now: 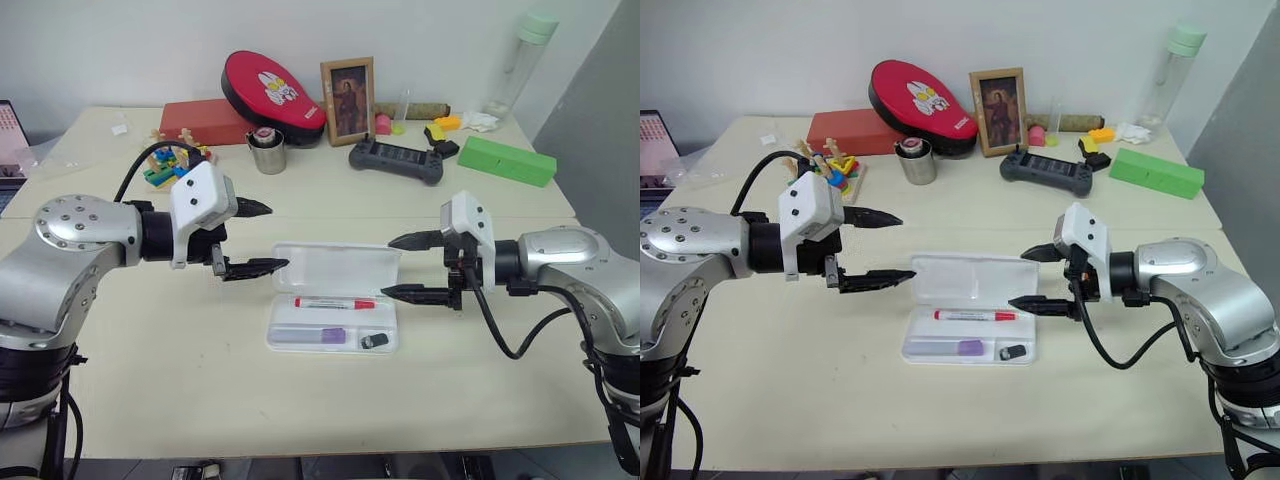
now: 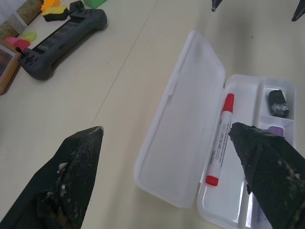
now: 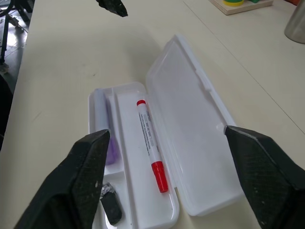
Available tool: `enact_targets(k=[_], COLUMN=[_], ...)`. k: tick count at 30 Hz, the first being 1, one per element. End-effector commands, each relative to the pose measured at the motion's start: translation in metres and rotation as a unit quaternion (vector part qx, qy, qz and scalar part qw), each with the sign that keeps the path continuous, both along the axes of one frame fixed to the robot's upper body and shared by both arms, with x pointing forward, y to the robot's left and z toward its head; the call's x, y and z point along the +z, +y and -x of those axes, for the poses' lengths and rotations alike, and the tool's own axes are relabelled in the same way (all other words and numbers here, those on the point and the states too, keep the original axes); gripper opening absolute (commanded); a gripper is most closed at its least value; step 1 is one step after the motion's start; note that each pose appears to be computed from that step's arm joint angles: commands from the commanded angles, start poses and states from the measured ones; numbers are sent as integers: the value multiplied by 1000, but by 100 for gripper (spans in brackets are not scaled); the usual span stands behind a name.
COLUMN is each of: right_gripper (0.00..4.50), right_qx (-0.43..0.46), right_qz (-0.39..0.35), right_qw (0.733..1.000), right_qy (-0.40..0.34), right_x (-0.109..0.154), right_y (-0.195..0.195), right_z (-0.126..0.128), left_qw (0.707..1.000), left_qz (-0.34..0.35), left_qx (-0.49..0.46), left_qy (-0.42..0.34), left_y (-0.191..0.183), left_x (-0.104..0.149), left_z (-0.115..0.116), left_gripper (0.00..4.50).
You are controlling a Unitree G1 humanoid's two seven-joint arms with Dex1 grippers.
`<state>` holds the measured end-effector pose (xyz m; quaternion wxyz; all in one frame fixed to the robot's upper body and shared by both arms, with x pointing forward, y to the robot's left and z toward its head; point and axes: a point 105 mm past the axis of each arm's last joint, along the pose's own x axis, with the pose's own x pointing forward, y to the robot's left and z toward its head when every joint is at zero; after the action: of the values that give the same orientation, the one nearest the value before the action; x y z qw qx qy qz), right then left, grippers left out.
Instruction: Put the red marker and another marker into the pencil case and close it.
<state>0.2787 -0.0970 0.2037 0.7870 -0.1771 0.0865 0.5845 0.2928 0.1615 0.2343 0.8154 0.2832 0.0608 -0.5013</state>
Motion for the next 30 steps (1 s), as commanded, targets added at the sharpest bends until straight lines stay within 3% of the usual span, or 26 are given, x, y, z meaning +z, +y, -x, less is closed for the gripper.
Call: enact_targets(k=[1, 4, 13, 21, 30], right_gripper=[300, 216, 9, 2, 2], right_qx=[-23, -59, -73, -61, -3], right_qz=[-25, -40, -45, -7, 41], right_qw=[997, 994, 992, 995, 997], right_qy=[-70, -87, -92, -74, -62], right_x=[28, 37, 33, 6, -7], right_y=[-4, -5, 5, 17, 27], right_z=[-14, -36, -60, -85, -90], left_qw=[999, 1000, 1000, 1000, 1000], left_qz=[8, 3, -17, -17, -14], left_qx=[1, -19, -6, -9, -6], left_qy=[-37, -20, -12, -8, -10], left_y=[-4, -7, 8, 7, 5], left_x=[14, 12, 13, 14, 14], left_z=[-5, 3, 12, 21, 25], left_gripper=[450, 450, 450, 450, 450])
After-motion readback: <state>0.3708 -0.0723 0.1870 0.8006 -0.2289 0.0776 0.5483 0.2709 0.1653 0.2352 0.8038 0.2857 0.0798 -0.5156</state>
